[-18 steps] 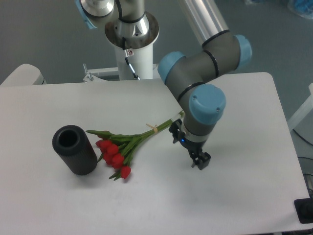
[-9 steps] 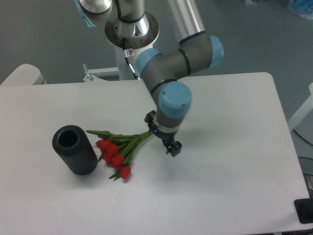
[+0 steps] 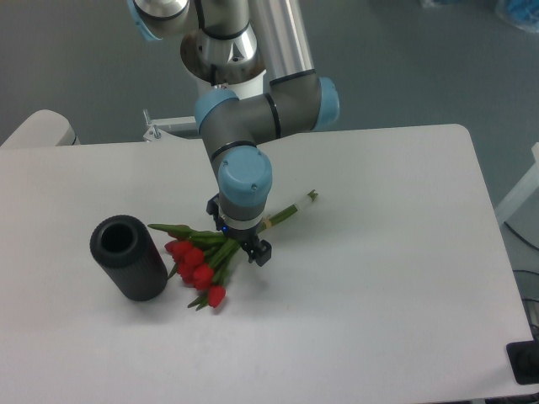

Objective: Pick up the flowers from the table
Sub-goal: 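Lower the gripper onto the stems and close it around them, then lift the gripped red tulips up off the table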

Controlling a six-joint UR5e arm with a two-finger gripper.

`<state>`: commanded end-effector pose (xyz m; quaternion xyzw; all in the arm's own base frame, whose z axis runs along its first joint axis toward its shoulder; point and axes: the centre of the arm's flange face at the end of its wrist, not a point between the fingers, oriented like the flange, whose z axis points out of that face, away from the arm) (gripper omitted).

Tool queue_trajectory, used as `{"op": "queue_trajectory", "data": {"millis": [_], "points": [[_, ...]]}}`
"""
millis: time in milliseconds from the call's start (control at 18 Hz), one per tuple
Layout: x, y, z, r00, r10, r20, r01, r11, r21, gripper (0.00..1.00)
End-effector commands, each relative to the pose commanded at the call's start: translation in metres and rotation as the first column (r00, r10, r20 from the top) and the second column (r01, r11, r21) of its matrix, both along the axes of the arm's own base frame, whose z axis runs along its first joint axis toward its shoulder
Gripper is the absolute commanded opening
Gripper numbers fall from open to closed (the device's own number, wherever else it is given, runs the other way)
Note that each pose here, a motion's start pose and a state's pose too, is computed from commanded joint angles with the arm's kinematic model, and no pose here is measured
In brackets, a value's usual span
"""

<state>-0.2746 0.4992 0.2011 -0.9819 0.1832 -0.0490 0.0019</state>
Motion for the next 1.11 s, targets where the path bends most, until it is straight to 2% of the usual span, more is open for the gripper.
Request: {"op": "queue_trajectory", "data": {"millis": [444,500,556,667,778,1111], "points": [[0.01,-0.006,-0.023,1.0,-0.005,0.003,0.005,1.0,-0.006,1.0],[0.01,-0.006,-0.025,1.0,-0.005,0.005,0.005,1.0,-0.008,0.95],[0.01,-0.006,-0.025,1.0,-0.003,0.007,0.003,1.0,-0.008,0.69],[0.009,-0.006,-0.024,1.0,0.006,0.008,-0.006,1.0,-0.008,0.28],[0.006,-0.005,-0.02,1.0,0.011,0.001,-0.011,1.0,-0.005,0.05],[-0.015,0.005,0.007,0.999,0.017,-0.043,-0.016,0.999,0.03,0.03]]}}
